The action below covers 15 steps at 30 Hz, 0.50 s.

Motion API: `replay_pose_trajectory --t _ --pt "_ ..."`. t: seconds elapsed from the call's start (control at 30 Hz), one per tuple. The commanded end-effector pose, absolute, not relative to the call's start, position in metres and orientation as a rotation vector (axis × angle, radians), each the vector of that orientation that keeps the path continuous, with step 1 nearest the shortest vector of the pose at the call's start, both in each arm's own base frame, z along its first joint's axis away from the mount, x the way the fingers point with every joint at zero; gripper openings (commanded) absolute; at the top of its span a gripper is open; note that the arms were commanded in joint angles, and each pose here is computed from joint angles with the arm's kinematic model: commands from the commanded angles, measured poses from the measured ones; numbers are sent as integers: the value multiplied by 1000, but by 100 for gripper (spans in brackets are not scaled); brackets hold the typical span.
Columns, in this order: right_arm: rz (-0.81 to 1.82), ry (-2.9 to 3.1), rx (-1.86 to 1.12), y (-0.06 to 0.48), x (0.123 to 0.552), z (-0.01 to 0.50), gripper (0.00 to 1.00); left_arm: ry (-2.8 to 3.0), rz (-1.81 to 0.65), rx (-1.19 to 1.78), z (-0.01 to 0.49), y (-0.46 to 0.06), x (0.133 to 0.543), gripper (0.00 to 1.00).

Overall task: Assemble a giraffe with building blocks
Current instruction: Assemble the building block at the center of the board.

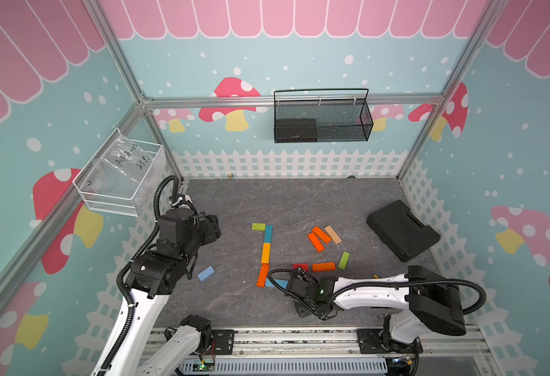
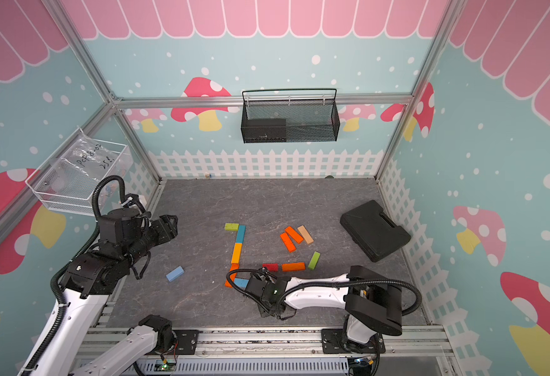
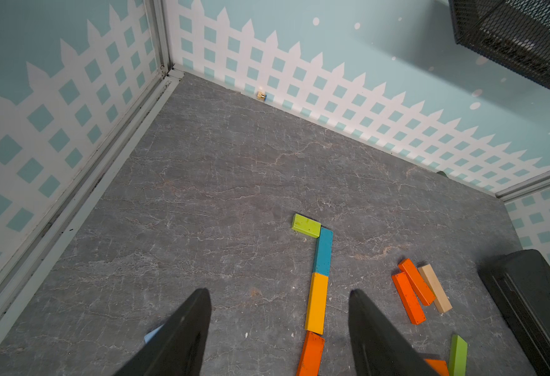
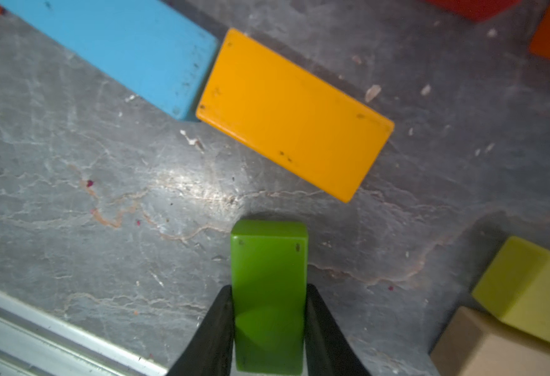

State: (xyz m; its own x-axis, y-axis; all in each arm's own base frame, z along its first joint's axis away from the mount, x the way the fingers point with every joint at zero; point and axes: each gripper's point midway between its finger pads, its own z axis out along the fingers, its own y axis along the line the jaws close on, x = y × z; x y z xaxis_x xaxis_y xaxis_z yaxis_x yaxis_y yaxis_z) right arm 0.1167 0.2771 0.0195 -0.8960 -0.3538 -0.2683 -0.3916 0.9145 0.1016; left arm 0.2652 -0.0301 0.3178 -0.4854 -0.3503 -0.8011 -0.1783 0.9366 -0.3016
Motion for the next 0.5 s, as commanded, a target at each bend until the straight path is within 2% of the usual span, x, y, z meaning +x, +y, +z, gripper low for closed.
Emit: replay_pose_trajectory --t 0.0,0.47 --pt "197 2848 -516 275 120 17 29 2076 -206 -369 321 -28 264 70" --pt "167 2834 -502 270 127 20 28 2076 -202 -369 321 -27 264 70"
